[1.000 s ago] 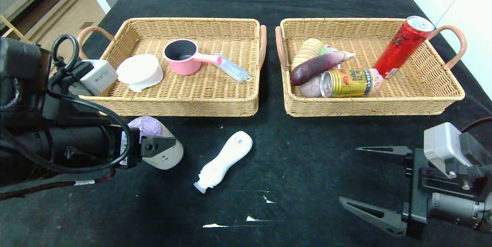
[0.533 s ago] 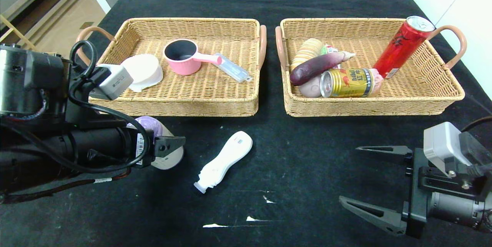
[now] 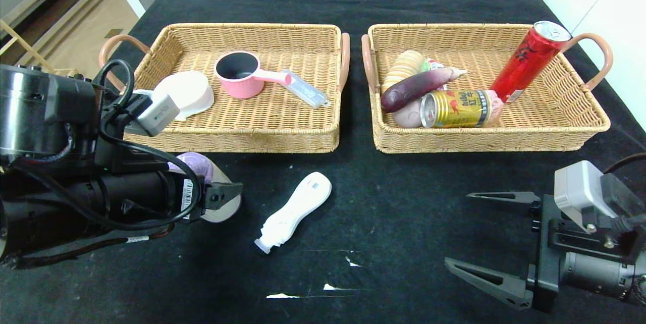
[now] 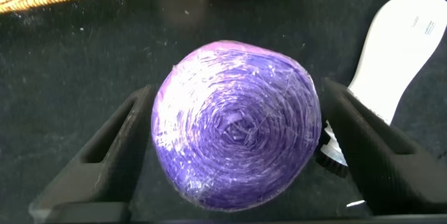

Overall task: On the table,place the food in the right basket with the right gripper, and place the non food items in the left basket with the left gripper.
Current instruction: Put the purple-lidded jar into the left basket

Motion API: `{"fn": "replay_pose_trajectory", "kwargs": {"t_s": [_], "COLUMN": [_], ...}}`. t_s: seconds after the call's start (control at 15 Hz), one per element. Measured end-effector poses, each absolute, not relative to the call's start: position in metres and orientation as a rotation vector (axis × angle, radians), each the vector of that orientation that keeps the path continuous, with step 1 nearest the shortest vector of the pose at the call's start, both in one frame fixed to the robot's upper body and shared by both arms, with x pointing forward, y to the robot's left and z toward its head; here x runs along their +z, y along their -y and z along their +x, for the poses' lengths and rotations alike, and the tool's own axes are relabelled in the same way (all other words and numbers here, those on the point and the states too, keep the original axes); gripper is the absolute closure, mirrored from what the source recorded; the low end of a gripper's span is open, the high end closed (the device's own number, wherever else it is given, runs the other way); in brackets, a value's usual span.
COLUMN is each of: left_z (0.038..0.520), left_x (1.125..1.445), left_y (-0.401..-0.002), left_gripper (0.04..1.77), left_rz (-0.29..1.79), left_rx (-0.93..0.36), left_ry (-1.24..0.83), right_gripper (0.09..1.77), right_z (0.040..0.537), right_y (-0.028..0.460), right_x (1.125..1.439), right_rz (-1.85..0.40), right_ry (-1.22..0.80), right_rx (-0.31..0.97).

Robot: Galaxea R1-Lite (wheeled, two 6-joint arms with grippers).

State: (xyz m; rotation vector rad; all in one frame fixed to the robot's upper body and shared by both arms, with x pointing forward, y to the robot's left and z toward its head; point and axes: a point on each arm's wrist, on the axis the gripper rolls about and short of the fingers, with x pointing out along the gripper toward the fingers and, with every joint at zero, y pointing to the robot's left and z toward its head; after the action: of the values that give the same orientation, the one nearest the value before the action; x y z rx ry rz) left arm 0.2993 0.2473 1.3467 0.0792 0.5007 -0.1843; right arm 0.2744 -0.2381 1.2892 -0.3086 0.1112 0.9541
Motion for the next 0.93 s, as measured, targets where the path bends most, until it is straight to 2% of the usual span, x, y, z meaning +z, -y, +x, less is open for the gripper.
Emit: {"fn": "replay_pose_trajectory", "kwargs": {"t_s": [0.2, 0.27, 0.47, 0.93], "left_z": [0.2998, 0.2999, 0.3, 0.2994], "left_x": [1.3455, 1.3454, 1.3452, 1.3437], "left_y": [-0.2472, -0.247, -0.2468, -0.2467], "left_gripper": [0.68, 0.76, 0.84, 0.87], "left_rz": [0.083, 0.084, 0.084, 0.095], "left_rx": [-0.18, -0.18, -0.181, -0.185], "left_ry": [-0.505, -0.505, -0.506, -0.51], "right_gripper": [0.15, 0.15, 0.15, 0.15], "right_z": [0.2745, 0.2747, 0.275, 0.2749], "right_y": [0.238, 0.2379, 0.2378, 0.2375], "right_x": [1.2887, 1.2885, 1.2878, 1.287], "right_rz": [-0.308, -0.31, -0.311, -0.315], "right_ry": [-0.113, -0.113, -0.115, -0.116], "right_rx": [0.956, 0.956, 0.957, 0.96]}}
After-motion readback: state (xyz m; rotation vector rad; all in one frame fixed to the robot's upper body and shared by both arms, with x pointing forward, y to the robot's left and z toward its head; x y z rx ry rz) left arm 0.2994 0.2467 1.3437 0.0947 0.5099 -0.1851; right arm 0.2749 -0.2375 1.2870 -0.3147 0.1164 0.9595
